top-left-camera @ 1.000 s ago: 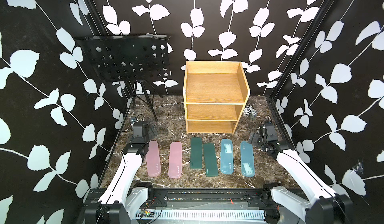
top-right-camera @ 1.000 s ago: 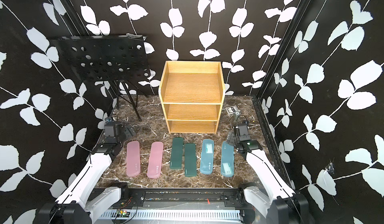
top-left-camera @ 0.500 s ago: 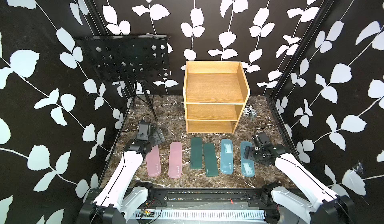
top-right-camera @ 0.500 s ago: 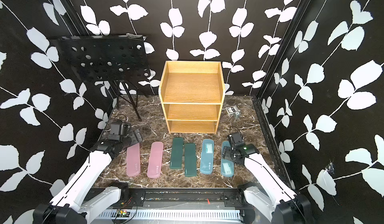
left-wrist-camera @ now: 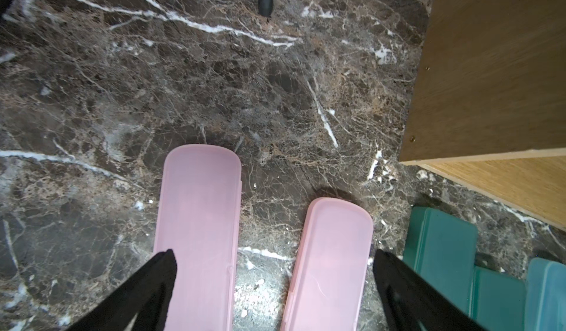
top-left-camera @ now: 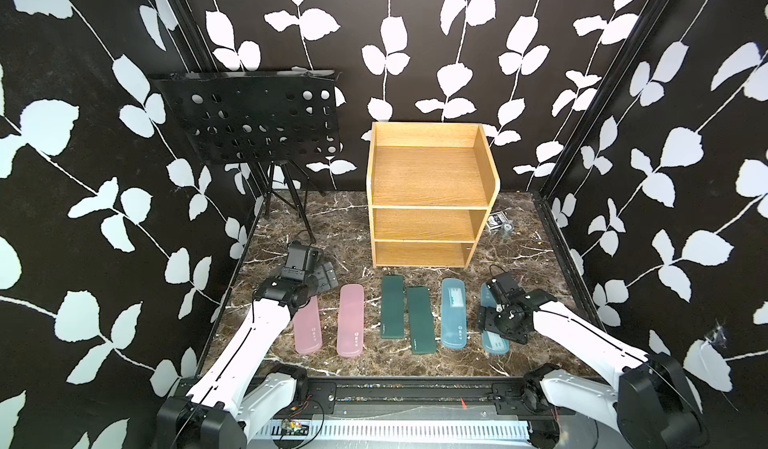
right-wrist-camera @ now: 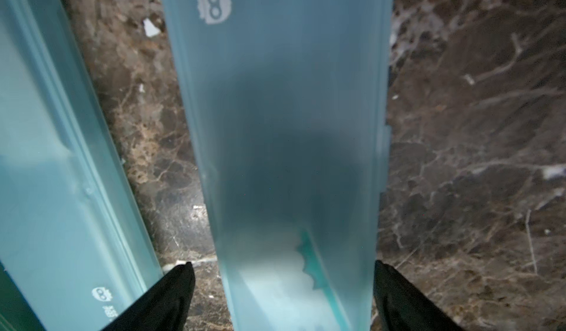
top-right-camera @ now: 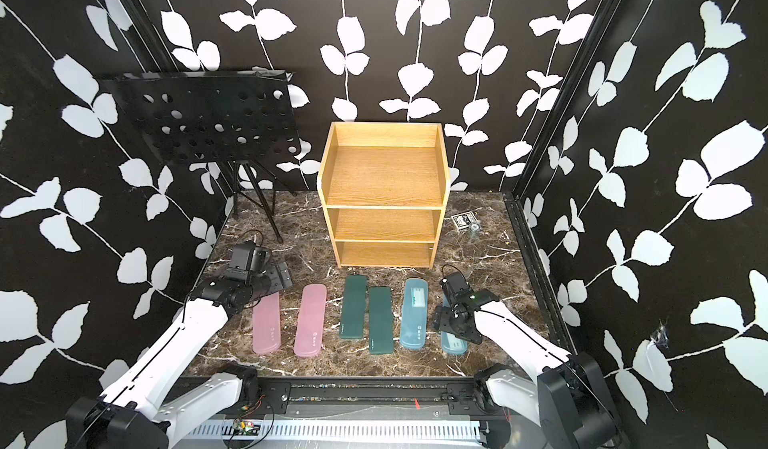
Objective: Place the pencil cases on the shelf according to color
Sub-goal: Pick up the pencil case from the center of the board.
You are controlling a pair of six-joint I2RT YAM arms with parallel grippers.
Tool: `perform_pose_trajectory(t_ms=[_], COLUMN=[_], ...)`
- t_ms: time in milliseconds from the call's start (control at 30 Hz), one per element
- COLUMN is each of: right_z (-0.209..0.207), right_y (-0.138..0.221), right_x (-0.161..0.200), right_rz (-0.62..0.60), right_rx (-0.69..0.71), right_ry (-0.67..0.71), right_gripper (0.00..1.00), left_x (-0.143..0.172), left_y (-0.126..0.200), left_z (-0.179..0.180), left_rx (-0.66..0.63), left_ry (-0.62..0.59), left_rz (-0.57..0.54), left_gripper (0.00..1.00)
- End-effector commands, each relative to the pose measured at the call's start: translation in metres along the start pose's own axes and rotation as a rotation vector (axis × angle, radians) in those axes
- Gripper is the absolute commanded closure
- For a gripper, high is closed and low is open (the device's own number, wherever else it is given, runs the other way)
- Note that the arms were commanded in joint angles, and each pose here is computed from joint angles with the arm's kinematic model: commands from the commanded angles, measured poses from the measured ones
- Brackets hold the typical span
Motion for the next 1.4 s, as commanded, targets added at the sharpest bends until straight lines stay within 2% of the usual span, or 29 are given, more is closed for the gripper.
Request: perform_pose_trajectory(t_ms=[0,133,333,600,800,1100,1367], right_z=[-0.003,0.000,0.005,0.007,0.015,0.044,0.101], right_y=[-0.004,-0.009,-0.018,-0.009,0.034,0.105,0.185], right_x=[0.005,0.003,0.001,0.002,0.004,0.015,0.013], right_rz=[0.007,0.022,0.040,0.028,-0.060,-0.188,-0.316], right_rx=[0.038,0.045,0.054,0.071,-0.047,-0.405,-0.648], right_ry=[-0.012,-0.004,0.014,0.040,0.092,0.209,0.472], right_gripper=[0.06,0.07,0.15,0.38,0.44,0.51,0.54], left_x=[-0.003,-0.003,-0.005,-0.011,-0.026,-0.036,-0.047], left_y=[0.003,0.004,0.008,0.019,0.040,0.067,0.102], left_z=[-0.006,-0.009,-0.012,-0.017,-0.024,-0.035,-0.048], left_rx=[0.028,0.045,0.063,0.089,0.093,0.193,0.295], left_ry=[0.001,0.005,0.013,0.005,-0.053,-0.039,-0.060], left_rz=[0.004,0.010,0.003,-0.015,-0.033,-0.046,-0.086], left_gripper=[0.01,0.01,0.01,0.01,0.01,0.01,0.01])
Point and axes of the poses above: each gripper's point midway between its finger pads, its own y axis back along the fingers, its own z axis along the line the jaws close on, x = y × z, the point moved 8 cm from there along y, back along the fingers, and after that the axes turned 5 degrees about y, right-handed, at the moved point
